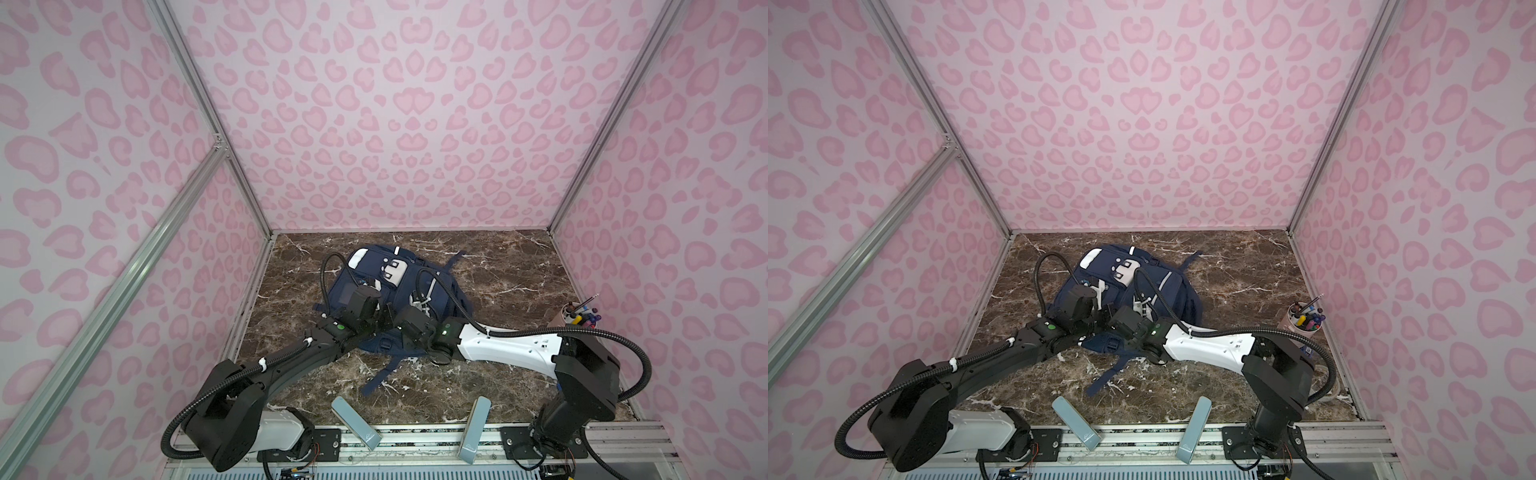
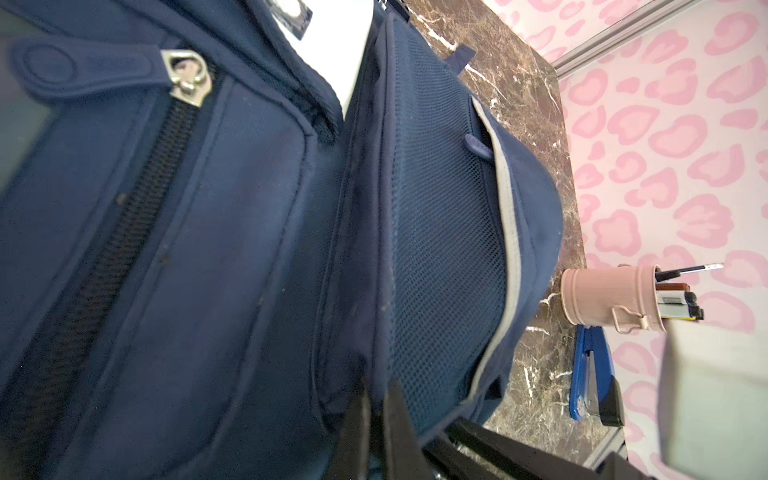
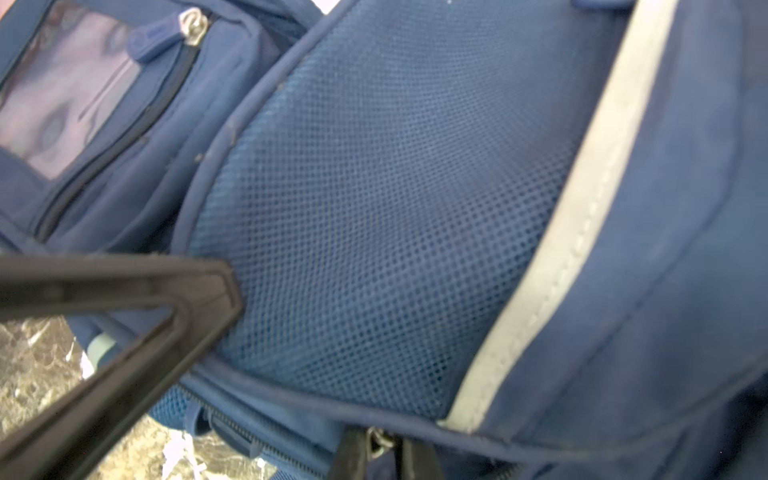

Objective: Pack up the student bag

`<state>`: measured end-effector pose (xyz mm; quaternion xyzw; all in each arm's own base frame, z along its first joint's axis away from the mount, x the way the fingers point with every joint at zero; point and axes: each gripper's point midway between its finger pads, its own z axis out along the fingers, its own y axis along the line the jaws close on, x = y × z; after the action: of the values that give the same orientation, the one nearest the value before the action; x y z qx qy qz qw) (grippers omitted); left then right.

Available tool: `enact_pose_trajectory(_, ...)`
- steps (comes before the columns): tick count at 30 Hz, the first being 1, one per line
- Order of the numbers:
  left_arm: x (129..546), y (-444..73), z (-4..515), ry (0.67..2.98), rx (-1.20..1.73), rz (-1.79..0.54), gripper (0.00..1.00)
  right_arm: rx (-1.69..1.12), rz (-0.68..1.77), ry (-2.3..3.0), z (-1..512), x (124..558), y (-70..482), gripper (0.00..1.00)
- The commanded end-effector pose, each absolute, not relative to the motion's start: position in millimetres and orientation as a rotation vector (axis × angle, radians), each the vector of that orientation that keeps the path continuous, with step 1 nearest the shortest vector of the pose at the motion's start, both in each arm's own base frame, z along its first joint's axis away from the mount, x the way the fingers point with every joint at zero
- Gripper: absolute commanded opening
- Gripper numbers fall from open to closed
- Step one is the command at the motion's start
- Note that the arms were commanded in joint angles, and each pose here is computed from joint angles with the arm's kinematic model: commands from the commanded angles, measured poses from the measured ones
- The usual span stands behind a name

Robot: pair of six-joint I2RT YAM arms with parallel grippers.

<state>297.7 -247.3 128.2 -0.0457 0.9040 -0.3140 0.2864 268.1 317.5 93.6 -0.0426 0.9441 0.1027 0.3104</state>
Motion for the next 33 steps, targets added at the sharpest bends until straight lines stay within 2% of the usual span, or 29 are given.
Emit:
enact_pose_trajectory(1,300.5,-240.7,124.4,2.431,-0.106,-0.764,0.03,-0.127,0.173,2.488,88.3,271.1,300.0,0.01)
enact_pose_trajectory(10,310.4,-228.4,111.2,2.461,-0.119,-0.635,0.03,-0.204,0.119,2.549,76.3,255.6,277.2,0.0)
enact_pose_trajectory(18,314.1,-218.3,111.8,2.451,-0.142,-0.598,0.03,-0.255,0.195,2.615,70.7,241.3,254.0,0.0)
enact_pose_trajectory(24,313.7,-223.8,109.2,2.457,-0.142,-0.636,0.03,-0.193,0.195,2.609,75.0,241.5,229.6,0.0)
enact_pose_trajectory(27,309.4,-235.4,109.6,2.458,-0.134,-0.729,0.03,-0.243,0.263,2.594,76.9,240.0,244.6,0.01)
enact_pose_trajectory(31,302.0,-259.9,112.3,2.449,-0.116,-0.894,0.03,-0.324,0.305,2.55,80.8,238.0,277.7,0.24)
enact_pose_trajectory(33,300.4,-265.0,112.3,2.451,-0.106,-0.904,0.03,-0.336,0.317,2.547,78.8,237.0,287.0,0.32)
